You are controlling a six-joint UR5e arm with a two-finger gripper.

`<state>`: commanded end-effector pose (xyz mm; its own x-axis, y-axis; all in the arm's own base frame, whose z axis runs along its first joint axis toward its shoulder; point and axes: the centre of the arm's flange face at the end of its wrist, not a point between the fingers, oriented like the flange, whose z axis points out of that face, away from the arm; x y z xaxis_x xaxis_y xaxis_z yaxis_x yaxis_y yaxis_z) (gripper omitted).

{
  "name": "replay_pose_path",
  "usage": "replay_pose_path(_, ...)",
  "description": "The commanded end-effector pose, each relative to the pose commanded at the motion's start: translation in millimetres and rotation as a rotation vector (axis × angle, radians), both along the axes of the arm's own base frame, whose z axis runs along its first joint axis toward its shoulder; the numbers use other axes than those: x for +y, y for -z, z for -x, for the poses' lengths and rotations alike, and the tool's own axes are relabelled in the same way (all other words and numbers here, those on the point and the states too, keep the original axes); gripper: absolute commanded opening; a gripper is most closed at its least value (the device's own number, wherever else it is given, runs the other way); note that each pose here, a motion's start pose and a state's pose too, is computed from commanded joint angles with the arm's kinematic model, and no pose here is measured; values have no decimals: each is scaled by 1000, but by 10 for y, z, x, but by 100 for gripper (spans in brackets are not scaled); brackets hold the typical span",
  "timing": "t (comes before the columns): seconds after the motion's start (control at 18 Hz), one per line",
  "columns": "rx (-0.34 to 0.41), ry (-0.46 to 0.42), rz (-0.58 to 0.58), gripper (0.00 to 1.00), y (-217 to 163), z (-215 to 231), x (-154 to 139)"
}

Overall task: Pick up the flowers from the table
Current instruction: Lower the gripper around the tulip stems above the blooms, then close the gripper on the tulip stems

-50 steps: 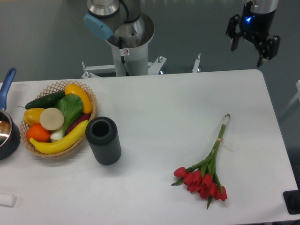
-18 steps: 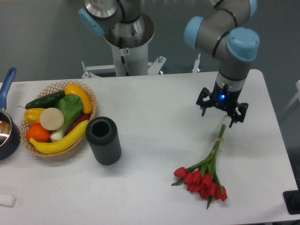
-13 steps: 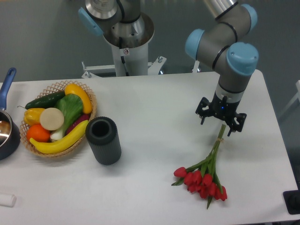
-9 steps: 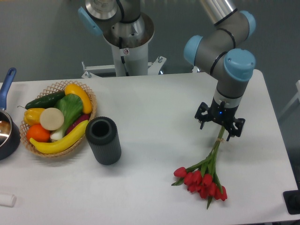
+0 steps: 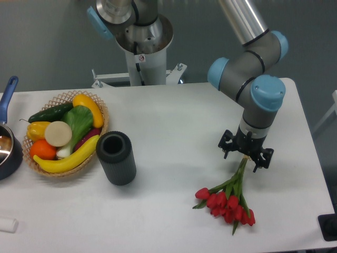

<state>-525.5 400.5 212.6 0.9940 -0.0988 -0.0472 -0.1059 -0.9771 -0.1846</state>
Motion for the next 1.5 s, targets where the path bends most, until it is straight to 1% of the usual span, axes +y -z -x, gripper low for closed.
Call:
replay_pose_path(0.28,-9,0,7,100,129,71,51)
replay_pose_path(0.44,-5,7,6,100,123,62,58)
replay_pose_path(0.78,4,5,30,89,148,80,38)
replay_pose_path(1.11,7,6,36,85,149,83,32)
replay_pose_path(1.17,6,4,38,81,156,79,29)
replay_pose_path(1.28,6,3,38,69,156,79,29)
replay_pose_path(1.33,5,1,38,66,156,79,29)
replay_pose_path(1.39,7,1,37,66,154,80,30)
replay_pose_path(1.5,6,3,37,62,149,65,55)
